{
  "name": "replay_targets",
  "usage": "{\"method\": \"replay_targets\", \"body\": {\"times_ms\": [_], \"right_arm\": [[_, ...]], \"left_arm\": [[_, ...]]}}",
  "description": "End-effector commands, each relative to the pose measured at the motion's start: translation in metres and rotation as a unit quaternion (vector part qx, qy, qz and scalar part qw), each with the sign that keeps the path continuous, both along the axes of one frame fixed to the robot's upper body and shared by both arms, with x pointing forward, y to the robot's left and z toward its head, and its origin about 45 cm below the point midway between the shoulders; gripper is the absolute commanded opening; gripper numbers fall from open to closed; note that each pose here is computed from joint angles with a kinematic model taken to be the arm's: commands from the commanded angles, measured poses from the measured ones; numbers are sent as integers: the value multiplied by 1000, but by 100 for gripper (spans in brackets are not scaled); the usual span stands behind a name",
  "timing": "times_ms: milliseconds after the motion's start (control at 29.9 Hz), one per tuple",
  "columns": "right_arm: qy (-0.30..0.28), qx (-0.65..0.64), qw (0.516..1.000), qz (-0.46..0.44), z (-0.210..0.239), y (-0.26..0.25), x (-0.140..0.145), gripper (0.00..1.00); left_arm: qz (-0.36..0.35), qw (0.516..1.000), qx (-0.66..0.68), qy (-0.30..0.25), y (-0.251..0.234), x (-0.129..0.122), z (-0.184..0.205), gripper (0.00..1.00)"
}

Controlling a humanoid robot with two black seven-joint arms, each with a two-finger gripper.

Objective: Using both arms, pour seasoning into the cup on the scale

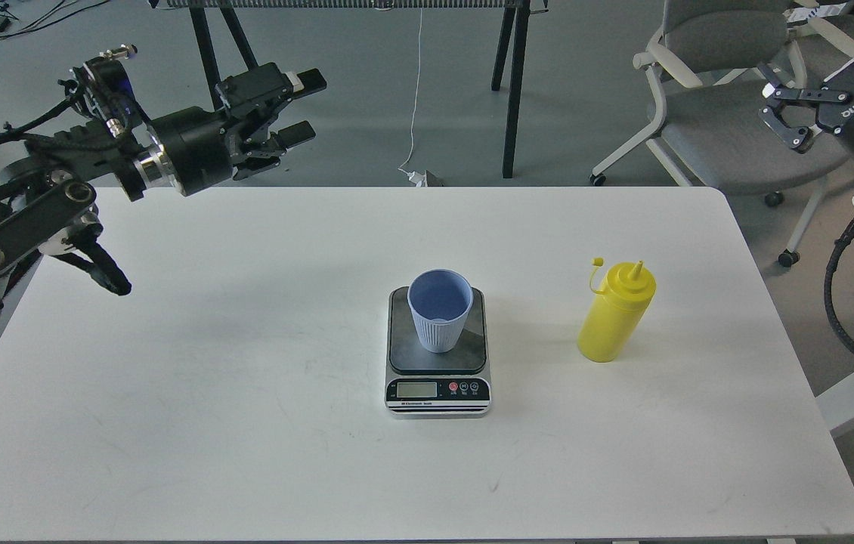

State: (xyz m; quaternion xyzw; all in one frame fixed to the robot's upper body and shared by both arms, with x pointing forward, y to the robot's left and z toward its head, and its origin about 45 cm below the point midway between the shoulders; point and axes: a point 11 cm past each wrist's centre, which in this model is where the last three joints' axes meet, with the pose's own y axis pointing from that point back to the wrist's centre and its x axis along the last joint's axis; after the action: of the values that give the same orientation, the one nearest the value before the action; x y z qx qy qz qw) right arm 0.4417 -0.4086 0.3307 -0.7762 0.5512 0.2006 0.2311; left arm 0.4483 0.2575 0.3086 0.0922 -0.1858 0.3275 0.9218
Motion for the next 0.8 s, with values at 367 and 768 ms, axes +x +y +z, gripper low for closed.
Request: {"method": "replay_targets", "body": {"times_ms": [367, 768], "right_arm": [[12, 23, 1000, 4, -26, 34, 25, 97], [12, 8, 1000, 3, -26, 33, 26, 97]], "left_arm": [[71, 996, -43, -20, 49, 12, 28, 100], [121, 991, -52, 1, 92, 5, 16, 100]]}}
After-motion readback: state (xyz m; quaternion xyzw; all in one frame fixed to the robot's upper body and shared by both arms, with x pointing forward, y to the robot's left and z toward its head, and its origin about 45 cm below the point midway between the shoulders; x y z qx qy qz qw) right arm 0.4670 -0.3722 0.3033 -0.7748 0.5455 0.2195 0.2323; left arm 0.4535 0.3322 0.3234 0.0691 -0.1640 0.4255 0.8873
